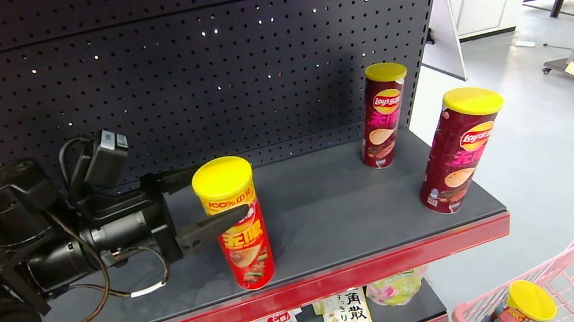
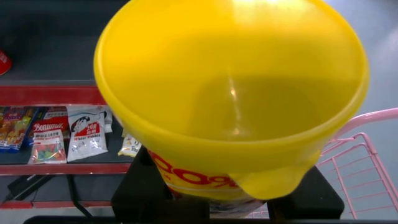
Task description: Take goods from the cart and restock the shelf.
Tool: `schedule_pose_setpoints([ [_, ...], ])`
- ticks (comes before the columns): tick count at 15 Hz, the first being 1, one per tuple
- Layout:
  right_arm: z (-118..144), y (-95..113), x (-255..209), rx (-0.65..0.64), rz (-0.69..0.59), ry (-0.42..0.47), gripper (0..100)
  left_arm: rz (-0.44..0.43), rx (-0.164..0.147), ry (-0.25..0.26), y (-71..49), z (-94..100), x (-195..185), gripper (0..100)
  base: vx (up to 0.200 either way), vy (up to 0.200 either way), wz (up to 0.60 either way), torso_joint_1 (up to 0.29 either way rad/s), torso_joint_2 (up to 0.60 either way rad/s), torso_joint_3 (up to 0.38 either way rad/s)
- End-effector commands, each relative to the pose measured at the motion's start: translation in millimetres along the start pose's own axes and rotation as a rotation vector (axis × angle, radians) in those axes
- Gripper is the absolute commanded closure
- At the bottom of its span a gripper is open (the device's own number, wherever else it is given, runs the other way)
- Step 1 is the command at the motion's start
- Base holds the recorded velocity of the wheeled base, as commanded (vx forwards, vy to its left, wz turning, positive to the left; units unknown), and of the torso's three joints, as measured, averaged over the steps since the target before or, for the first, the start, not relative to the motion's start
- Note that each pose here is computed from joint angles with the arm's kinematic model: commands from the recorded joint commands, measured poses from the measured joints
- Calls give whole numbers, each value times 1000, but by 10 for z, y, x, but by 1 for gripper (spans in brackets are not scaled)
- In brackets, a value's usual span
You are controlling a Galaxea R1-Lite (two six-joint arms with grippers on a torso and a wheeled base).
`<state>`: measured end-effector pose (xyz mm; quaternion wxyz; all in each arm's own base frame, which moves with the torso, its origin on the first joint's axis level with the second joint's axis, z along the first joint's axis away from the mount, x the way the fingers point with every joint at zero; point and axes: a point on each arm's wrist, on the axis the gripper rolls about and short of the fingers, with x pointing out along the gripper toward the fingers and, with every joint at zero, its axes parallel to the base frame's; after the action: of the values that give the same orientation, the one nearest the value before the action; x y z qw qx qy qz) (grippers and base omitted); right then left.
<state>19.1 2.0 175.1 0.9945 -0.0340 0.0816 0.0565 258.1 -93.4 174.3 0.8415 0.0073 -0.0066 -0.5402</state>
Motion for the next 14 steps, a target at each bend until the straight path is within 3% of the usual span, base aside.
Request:
schedule_pose_setpoints([
  [1,-9,1,2,-1,0,5,100,-10,22,-19,-66,117,-56,0,0,0,0,0,0,0],
  [6,-14,1,6,-4,0,8,100,8,35,-46,-68,266,-88,0,0,0,0,0,0,0],
  [8,-11,1,5,-4,0,8,100,111,50,-76,-6,378,-58,0,0,0,0,0,0,0],
  [10,0,0,7,-5,0,8,100,200,40,-93,27,472,-52,0,0,0,0,0,0,0],
  [12,19,0,28,-5,1,12,100,352,-14,-107,-31,631,-141,0,0,0,0,0,0,0],
  [14,106,-4,53,-7,-1,11,100,526,-80,-51,-216,736,-347,0,0,0,0,0,0,0],
])
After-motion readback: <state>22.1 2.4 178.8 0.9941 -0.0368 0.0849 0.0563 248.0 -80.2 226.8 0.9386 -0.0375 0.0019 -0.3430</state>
